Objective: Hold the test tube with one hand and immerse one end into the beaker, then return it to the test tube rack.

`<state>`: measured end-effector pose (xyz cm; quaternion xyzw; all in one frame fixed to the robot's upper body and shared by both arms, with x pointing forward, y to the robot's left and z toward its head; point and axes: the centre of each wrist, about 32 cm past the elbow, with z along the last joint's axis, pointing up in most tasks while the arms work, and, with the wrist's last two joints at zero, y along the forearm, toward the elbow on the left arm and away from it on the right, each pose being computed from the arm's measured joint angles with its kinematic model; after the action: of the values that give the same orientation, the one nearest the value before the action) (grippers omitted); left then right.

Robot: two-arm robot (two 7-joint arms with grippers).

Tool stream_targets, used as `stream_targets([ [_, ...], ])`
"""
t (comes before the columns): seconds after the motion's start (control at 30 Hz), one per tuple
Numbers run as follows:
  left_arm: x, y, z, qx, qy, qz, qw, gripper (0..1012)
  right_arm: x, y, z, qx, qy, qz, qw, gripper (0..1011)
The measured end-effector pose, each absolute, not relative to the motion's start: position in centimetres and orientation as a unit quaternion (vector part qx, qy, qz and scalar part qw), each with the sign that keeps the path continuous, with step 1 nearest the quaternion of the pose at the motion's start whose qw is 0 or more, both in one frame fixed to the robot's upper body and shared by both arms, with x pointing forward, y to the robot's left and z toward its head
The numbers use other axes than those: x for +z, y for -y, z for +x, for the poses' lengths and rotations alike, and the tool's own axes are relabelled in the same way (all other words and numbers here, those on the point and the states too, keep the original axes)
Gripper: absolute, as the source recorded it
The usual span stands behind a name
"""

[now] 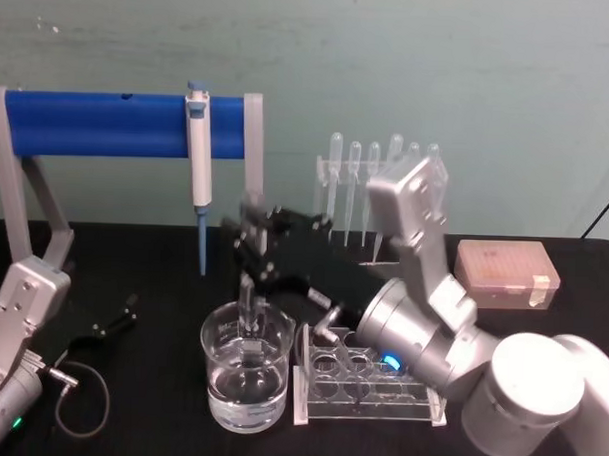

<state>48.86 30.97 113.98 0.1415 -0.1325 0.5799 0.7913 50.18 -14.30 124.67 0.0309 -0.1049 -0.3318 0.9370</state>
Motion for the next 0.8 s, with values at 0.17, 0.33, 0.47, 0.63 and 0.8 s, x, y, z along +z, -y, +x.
stream_targets([
  [0.17,114.0,-31.0,48.9,0.58,0.132,0.142,0.791,1000,126.2,15.2,49.9,-0.335,0.112,0.044,0.935,231],
  [0.33,114.0,-31.0,48.9,0.58,0.132,0.142,0.791,1000,127.0,16.8,49.2,-0.344,0.115,0.053,0.93,231],
  [0.47,114.0,-31.0,48.9,0.58,0.132,0.141,0.791,1000,127.0,18.3,48.5,-0.357,0.118,0.049,0.925,230],
  [0.63,114.0,-31.0,48.9,0.58,0.132,0.142,0.791,1000,126.2,20.6,47.6,-0.38,0.117,0.036,0.917,230],
  [0.8,114.0,-31.0,48.9,0.58,0.132,0.141,0.791,1000,124.8,22.7,47.0,-0.406,0.111,0.026,0.907,230],
])
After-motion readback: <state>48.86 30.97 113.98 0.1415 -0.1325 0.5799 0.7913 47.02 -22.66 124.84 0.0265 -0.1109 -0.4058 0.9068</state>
